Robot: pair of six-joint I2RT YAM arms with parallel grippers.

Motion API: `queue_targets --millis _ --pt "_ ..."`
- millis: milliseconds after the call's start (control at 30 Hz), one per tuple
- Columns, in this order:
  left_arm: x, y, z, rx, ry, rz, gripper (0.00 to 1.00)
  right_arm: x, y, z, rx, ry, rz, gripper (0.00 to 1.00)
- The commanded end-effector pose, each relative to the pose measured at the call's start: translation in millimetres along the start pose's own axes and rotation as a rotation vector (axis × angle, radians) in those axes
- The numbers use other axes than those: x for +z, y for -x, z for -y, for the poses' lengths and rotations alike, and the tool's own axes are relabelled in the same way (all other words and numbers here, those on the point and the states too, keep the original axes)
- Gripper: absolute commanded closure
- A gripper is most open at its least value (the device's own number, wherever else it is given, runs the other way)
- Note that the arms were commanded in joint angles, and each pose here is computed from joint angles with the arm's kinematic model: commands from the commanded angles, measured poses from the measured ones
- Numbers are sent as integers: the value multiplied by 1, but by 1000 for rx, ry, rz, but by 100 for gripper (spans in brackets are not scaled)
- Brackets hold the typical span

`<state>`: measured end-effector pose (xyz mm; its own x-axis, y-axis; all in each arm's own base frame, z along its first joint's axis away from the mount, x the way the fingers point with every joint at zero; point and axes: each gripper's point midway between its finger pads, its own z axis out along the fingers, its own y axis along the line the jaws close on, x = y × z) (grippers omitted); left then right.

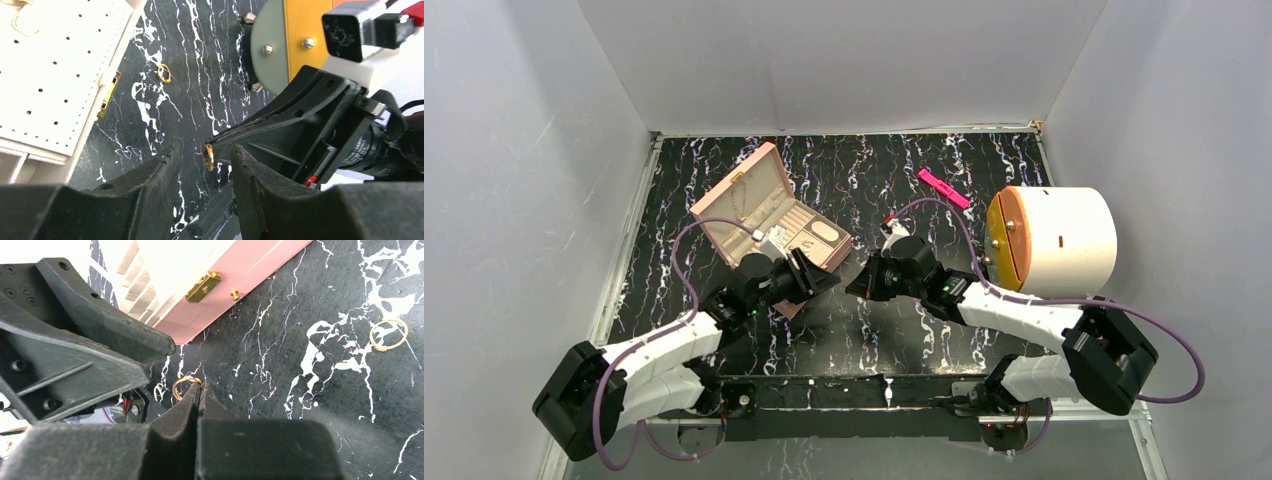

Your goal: Organize the mixed jewelry

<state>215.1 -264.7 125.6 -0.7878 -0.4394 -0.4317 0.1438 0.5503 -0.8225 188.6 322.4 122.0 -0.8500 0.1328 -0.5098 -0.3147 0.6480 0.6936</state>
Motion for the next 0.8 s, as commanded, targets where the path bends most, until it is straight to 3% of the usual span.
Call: queue_targets --millis 0,267,500,767 --pt "-1 8 13 26 -36 27 58 3 14 -18 -8 39 21 98" --pt "5 -10 11 45 -47 -79 58 3 19 -28 -23 73 34 98" --pt "6 -11 14 53 -57 -89 70 5 19 -28 -24 76 29 98" --pt "9 -14 12 41 -54 -106 77 5 19 -30 -20 83 28 97"
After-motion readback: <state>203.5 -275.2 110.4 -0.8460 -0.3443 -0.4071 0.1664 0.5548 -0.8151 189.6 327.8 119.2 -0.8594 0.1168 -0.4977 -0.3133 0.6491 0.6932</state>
